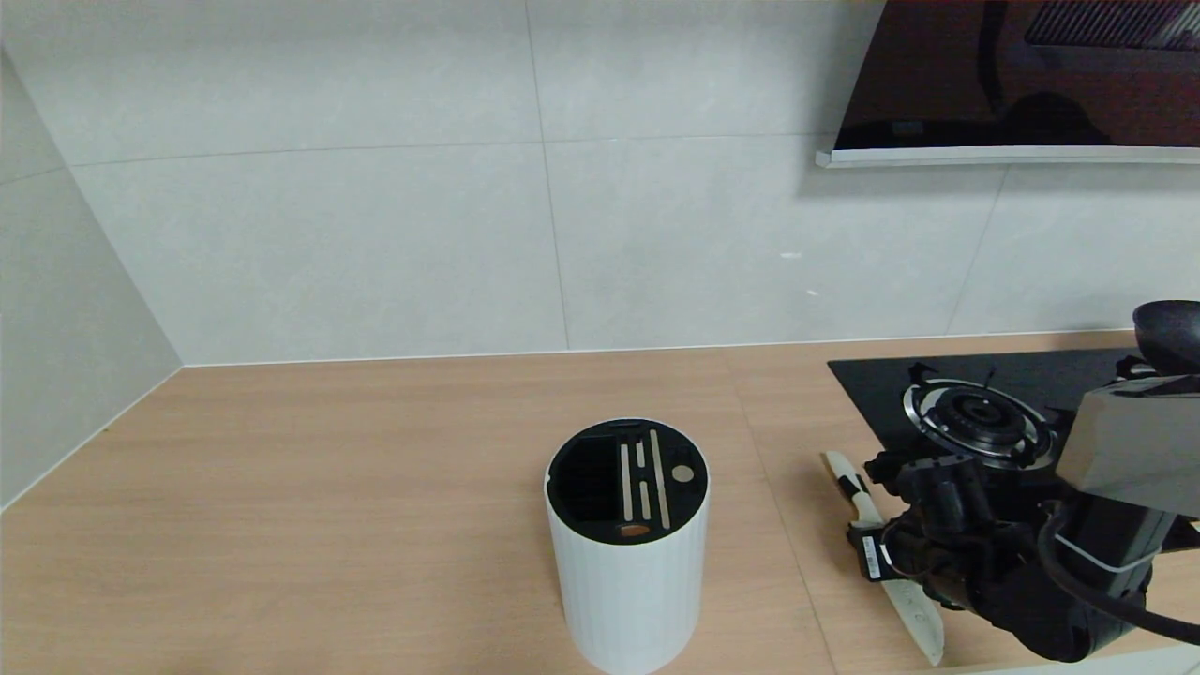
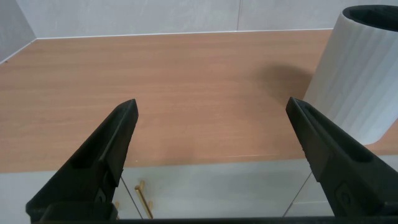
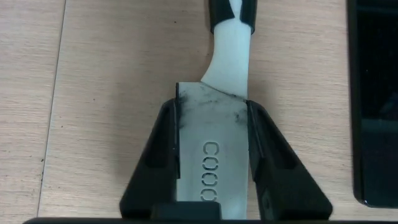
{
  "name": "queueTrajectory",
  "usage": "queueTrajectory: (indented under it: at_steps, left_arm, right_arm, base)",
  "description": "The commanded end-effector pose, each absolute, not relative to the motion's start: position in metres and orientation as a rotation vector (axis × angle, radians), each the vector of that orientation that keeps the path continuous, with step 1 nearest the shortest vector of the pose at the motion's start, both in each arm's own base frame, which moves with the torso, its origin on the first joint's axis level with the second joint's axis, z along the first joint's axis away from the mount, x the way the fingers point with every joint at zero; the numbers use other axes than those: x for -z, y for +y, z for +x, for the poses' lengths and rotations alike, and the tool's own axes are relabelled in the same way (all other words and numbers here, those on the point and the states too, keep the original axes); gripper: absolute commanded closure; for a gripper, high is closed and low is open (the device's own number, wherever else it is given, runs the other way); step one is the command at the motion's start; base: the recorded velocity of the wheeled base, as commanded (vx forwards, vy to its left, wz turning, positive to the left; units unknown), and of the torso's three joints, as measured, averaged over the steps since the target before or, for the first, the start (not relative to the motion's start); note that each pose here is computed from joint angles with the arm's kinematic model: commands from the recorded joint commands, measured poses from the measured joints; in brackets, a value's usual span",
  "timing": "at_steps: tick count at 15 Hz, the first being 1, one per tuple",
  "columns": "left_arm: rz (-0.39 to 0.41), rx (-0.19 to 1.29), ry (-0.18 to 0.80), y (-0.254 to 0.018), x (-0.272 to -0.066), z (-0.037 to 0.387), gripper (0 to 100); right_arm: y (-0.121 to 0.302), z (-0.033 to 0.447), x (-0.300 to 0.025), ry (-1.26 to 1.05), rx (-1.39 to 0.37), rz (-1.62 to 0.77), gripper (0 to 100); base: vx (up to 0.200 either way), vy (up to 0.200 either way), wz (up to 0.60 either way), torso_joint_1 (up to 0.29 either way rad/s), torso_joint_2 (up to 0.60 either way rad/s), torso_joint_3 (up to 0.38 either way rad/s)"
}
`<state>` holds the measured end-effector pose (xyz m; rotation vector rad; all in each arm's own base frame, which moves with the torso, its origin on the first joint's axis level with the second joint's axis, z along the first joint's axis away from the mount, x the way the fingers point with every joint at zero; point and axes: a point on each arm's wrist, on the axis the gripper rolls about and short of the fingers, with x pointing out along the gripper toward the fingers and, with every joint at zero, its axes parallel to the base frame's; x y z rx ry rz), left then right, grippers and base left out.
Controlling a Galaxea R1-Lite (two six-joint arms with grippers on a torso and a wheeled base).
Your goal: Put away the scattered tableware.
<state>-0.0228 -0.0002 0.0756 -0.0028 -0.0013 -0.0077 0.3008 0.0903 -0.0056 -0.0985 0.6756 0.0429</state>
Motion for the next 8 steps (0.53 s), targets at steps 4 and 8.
queueTrajectory:
  at_steps: [4, 8]
  left_arm:
    - [-0.003, 0.008, -0.002, 0.0, -0.076, -0.023, 0]
    - [-0.003, 0.008, 0.0, 0.0, -0.076, -0.023, 0]
  right_arm:
    - [0.09, 0.3, 0.001, 0.663, -0.043, -0.094, 100]
    - [0.089, 0.296, -0.034, 0.565, -0.041, -0.03, 100]
  base:
    - [0.0, 0.0, 0.0, 0.0, 0.0, 0.0]
    - [0.0, 0.0, 0.0, 0.0, 0.0, 0.0]
